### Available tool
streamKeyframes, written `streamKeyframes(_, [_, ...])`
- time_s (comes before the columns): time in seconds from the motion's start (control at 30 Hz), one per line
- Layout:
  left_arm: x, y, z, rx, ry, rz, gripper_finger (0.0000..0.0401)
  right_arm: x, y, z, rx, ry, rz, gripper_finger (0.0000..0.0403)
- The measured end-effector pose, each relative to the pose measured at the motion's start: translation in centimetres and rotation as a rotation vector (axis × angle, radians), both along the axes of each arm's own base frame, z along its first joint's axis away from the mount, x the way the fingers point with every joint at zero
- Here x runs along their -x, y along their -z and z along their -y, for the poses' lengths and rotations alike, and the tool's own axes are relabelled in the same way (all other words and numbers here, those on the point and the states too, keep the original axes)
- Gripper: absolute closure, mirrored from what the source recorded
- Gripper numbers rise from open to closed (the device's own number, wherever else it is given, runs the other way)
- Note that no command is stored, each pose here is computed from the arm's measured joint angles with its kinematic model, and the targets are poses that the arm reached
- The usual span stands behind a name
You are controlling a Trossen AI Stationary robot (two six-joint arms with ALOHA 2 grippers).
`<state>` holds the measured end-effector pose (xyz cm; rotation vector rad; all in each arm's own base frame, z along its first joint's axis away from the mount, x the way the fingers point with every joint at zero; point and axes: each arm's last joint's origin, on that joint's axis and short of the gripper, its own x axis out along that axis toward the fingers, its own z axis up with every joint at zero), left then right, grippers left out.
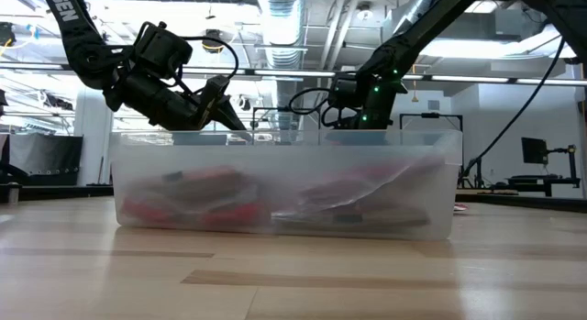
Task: Sort popcorn bags into baskets
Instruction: Put the red popcorn bag into the transparent bin
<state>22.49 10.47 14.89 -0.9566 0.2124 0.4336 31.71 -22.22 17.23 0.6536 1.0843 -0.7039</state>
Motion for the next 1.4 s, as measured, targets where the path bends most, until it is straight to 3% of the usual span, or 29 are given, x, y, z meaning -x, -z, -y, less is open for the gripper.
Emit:
streamKeyframes(0.27, [0.0, 0.0, 0.0, -0.003, -0.013, -0.002, 0.0081, -0.2, 1.7, 0.1, -0.052, -0.029, -0.024, 0.0121])
streamKeyframes(0.47, [0.0, 0.0, 0.0, -0.003, -0.014, -0.002, 0.0081, -0.9, 3.4, 0.0, -0.175, -0.055, 0.035, 0.0122])
streamKeyframes(0.57, [0.0, 0.0, -0.1, -0.007, -0.027, -0.004, 0.0081, -1.6, 3.4, -0.8, -0.144, -0.079, 0.022, 0.0140])
streamKeyframes(0.7, [0.0, 0.0, -0.1, -0.014, -0.046, -0.008, 0.0081, -2.0, 3.5, -1.3, -0.133, -0.104, 0.026, 0.0215])
streamKeyframes(0.87, [0.0, 0.0, -0.1, -0.005, -0.053, -0.005, 0.0081, -1.9, 3.5, -1.2, -0.140, -0.115, 0.027, 0.0357])
streamKeyframes(0.93, [0.0, 0.0, -0.1, -0.004, -0.054, -0.005, 0.0081, -1.8, 3.5, -0.9, -0.146, -0.112, 0.027, 0.0386])
streamKeyframes(1.1, [0.1, 0.0, -0.3, 0.016, -0.064, 0.002, 0.0081, -1.4, 1.6, -0.6, -0.130, -0.096, 0.028, 0.0389])
streamKeyframes(1.23, [0.2, 0.0, -0.5, 0.051, -0.076, 0.016, 0.0081, -0.9, -2.8, -0.2, -0.061, -0.066, 0.108, 0.0397])
streamKeyframes(1.4, [0.4, -0.2, -1.0, 0.069, -0.078, 0.039, 0.0081, 0.6, -6.9, -2.1, -0.068, -0.018, 0.149, 0.0400])
